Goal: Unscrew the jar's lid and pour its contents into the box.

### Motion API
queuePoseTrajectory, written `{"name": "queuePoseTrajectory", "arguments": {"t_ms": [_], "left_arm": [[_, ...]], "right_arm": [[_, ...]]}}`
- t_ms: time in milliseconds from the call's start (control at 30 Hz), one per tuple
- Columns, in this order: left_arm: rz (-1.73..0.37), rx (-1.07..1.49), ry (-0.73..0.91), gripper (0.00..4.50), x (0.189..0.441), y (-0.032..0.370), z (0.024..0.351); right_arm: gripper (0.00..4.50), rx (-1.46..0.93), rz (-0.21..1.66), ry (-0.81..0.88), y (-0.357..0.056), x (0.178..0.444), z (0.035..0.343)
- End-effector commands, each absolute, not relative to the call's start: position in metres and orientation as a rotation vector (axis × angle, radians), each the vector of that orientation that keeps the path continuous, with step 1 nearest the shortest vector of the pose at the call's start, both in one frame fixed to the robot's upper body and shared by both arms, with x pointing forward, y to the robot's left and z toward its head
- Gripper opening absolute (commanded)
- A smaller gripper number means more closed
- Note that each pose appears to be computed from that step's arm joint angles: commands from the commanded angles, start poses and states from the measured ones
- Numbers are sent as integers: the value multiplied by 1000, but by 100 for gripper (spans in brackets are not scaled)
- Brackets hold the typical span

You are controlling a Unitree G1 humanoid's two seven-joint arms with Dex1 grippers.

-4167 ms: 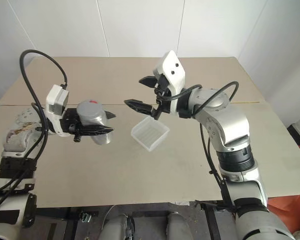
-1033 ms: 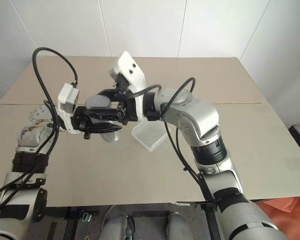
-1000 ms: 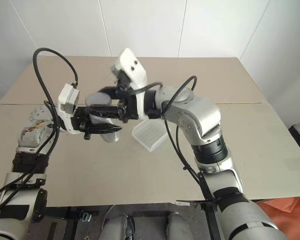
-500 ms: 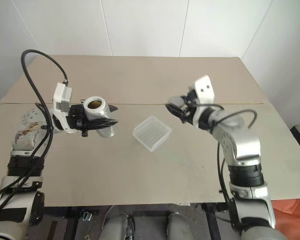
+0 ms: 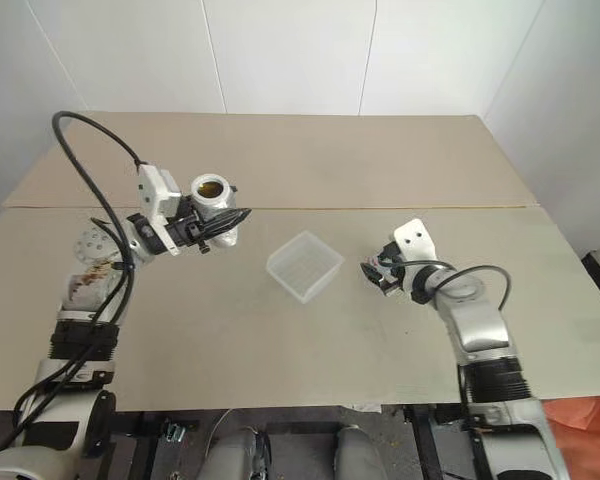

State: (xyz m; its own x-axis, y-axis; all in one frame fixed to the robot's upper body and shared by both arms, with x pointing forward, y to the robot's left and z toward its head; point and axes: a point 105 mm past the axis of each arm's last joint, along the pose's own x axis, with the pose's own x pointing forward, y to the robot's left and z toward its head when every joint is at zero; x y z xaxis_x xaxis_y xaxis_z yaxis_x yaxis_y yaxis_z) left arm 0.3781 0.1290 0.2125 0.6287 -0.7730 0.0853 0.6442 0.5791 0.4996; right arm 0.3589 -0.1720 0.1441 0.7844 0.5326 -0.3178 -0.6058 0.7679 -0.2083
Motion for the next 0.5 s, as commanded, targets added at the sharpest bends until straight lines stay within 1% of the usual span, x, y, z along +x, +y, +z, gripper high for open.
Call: {"name": "queuePoseTrajectory", "arguments": {"t_ms": [33, 100, 167, 300, 367, 400, 500], "left_arm": [[-749, 828, -474, 193, 386, 105, 219], [-703, 1158, -612, 193, 389, 90, 215], [-674, 1412, -762, 193, 390, 78, 213], [-572, 1901, -1185, 193, 395, 52, 217], [-542, 2019, -1339, 193, 396, 41, 220], [-536, 2055, -1387, 193, 397, 37, 220], [-512, 2102, -1456, 193, 400, 24, 217]], "right_arm": [[445, -208, 870, 178, -141, 331, 190], [445, -162, 983, 182, -128, 318, 203], [445, -151, 1057, 184, -121, 309, 211], [445, -205, 1153, 169, -115, 295, 222], [445, -211, 1174, 155, -114, 290, 228], [445, -214, 1182, 148, -114, 289, 230], [445, -235, 1202, 129, -112, 283, 233]]}}
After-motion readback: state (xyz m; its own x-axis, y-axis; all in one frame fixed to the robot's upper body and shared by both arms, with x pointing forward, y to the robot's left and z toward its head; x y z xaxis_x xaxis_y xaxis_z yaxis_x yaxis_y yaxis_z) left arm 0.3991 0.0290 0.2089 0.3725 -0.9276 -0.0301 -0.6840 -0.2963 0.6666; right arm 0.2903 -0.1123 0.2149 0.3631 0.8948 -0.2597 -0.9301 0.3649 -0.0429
